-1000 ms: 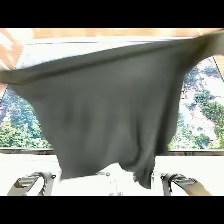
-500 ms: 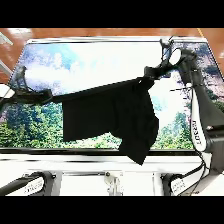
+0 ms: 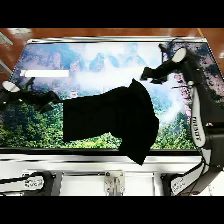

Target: Fold the shirts.

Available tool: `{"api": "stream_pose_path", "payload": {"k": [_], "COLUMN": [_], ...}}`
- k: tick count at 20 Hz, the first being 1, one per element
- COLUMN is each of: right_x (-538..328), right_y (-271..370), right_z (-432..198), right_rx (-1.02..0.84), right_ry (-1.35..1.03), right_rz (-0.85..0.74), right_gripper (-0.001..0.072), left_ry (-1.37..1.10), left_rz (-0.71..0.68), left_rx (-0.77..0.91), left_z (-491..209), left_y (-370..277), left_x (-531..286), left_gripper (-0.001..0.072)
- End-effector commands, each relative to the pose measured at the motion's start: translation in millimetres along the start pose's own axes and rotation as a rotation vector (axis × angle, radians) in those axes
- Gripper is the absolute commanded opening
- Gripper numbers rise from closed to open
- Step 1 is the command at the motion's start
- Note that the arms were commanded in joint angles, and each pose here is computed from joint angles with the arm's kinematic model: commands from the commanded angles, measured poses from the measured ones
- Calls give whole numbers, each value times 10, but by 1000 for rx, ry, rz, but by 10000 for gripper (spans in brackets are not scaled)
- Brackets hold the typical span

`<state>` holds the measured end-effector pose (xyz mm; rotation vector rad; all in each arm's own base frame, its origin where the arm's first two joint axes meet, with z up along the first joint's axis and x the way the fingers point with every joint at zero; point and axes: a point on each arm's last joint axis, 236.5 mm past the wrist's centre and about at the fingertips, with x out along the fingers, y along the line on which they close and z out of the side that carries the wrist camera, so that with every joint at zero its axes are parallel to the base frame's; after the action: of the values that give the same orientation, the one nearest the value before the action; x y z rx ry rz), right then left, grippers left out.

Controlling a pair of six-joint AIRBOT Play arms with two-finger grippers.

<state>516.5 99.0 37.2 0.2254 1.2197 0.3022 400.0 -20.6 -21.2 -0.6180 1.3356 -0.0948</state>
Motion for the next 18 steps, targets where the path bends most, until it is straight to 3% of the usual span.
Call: {"api": "stream_pose_path", "payload": {"k": [1, 3, 5, 7, 10, 18], "right_x": [-822, -1134, -1222, -1200, -1089, -951], "right_y": [-829, -1116, -1157, -1144, -1202, -1197], "right_z": [-585, -1005, -1257, -1425, -1697, -1895], "right_rx": [-17, 107, 258, 361, 426, 440], "right_ry": [208, 328, 327, 274, 234, 264], "right_rz": [-243, -197, -51, 53, 51, 59], "right_gripper": [692, 691, 691, 691, 691, 691], "left_ry": [212, 252, 280, 288, 254, 265], "left_rz": [66, 47, 15, -39, -144, -171], "left_rx": [37, -10, -103, -167, -215, -197], "left_z": [-431, -709, -1083, -1409, -1592, -1662], "left_y": [484, 679, 813, 839, 694, 432], "left_x": [-526, -581, -339, 31, 390, 745], "left_gripper": [550, 592, 712, 712, 710, 704]}}
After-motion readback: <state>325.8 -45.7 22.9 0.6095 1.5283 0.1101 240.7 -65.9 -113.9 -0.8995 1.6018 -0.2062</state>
